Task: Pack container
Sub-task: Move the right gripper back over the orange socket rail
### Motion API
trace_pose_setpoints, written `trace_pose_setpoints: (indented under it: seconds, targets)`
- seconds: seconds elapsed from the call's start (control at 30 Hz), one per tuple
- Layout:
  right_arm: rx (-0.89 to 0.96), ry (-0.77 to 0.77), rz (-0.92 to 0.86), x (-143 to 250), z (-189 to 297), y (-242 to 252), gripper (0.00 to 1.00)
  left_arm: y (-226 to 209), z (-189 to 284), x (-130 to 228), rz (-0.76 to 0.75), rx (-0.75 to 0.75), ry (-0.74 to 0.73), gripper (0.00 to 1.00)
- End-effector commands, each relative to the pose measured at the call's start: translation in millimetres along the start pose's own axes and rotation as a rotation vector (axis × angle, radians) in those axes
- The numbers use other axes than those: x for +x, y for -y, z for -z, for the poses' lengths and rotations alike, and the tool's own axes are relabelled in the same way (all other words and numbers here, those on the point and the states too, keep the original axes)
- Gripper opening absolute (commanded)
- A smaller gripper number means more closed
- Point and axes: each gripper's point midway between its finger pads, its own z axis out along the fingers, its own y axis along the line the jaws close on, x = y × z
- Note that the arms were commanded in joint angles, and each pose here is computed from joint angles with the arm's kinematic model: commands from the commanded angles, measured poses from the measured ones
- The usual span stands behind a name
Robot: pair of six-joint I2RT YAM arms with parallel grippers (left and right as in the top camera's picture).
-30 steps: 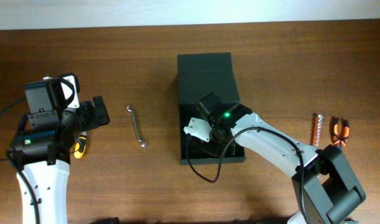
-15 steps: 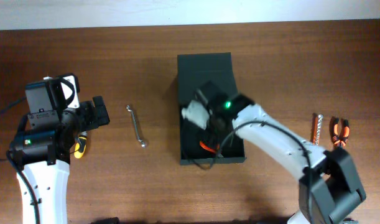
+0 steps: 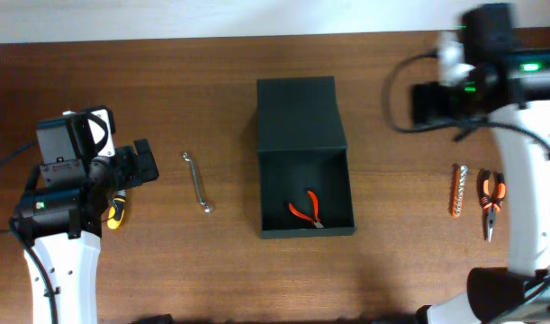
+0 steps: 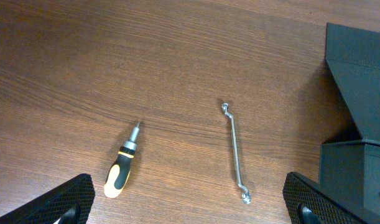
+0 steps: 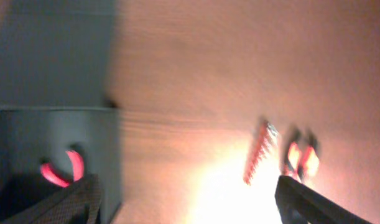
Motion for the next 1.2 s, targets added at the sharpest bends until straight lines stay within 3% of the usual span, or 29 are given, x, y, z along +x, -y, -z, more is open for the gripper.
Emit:
trace_pose_setpoints:
  seconds: [0.0,0.23,0.53,1.17]
  targets:
    - [0.036,-0.07,-0.158,15.4,-10.9,39.3,0.94,-1.7,5.2,-7.1,0.014,-0.005,0.024,0.99]
    - [0.019,-0.207,-0.288,54.8,-62.5,74.7,0.95,-1.5,5.3,-10.1,0.013,-0.004,0.036,0.99]
    - [0.017,-0.277,-0.306,97.8,-143.9,75.0,0.95,-1.4,5.4,-13.1,-0.012,-0.004,0.048,0.99]
    - [0.066,-0.172,-0.363,93.5,-182.5,104.8,0.98,0.7,5.4,-13.2,-0.066,0.007,0.048,0.99]
